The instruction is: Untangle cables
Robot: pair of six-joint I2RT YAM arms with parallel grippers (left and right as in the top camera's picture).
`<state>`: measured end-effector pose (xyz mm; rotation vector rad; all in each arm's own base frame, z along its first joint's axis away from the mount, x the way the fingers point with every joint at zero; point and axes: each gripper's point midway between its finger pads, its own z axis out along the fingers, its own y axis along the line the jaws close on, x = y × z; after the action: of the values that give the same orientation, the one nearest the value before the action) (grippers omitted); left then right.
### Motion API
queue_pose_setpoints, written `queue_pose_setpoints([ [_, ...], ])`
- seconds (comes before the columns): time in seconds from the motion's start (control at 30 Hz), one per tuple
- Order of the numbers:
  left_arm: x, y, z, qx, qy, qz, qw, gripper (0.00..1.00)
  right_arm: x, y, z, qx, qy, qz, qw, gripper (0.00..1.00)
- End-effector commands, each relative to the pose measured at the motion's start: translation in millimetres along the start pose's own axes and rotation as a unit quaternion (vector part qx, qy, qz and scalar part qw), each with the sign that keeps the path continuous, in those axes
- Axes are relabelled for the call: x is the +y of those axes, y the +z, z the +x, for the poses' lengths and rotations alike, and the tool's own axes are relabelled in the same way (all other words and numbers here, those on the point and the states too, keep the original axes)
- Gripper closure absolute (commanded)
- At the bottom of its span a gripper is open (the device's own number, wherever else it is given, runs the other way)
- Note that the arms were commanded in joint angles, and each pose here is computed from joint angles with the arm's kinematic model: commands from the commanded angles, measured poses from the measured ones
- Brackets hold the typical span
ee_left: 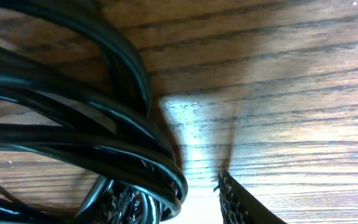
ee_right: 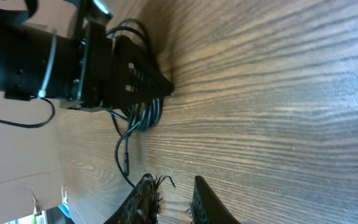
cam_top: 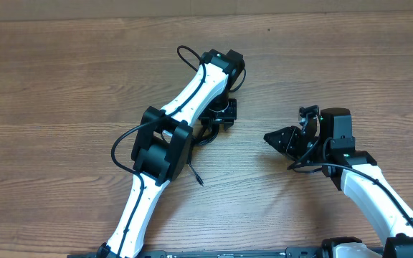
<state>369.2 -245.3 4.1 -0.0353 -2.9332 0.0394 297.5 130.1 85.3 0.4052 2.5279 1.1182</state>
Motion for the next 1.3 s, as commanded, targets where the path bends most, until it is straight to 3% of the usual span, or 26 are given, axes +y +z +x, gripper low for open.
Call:
queue_pose_setpoints([
  [0.0,-2,1,3,0.005,-0.001,0.000,1.000,0.56,2,-2,-9,-0.013,-0.005,0.009,1.000,0.82],
  [0.23,-4,1,4,0.006,-0.001,0.004,1.000,0.41,-1,-2,-9,-0.015,-0.003,0.016,1.000,0.82],
  [0.33,-10,1,6,0.014,0.003,0.021,1.000,0.50,-1,-2,-9,-0.015,-0.003,0.016,1.000,0.82],
  [0.47,-3,-6,0,0.009,0.010,0.026,1.000,0.50,-1,-2,-9,-0.015,-0.003,0.017,1.000,0.82],
  [0.6,2,-26,0,0.015,-0.002,0.040,0.999,0.58,-2,-2,-10,-0.018,-0.003,0.020,1.000,0.79],
  [0.93,-6,-38,-3,-0.002,0.007,0.044,0.999,0.58,-5,-2,-12,-0.023,-0.003,0.027,0.999,0.78],
  [1.27,-11,-34,-2,-0.026,0.011,0.001,1.000,0.60,-5,-2,-12,-0.023,-0.003,0.027,0.999,0.78],
])
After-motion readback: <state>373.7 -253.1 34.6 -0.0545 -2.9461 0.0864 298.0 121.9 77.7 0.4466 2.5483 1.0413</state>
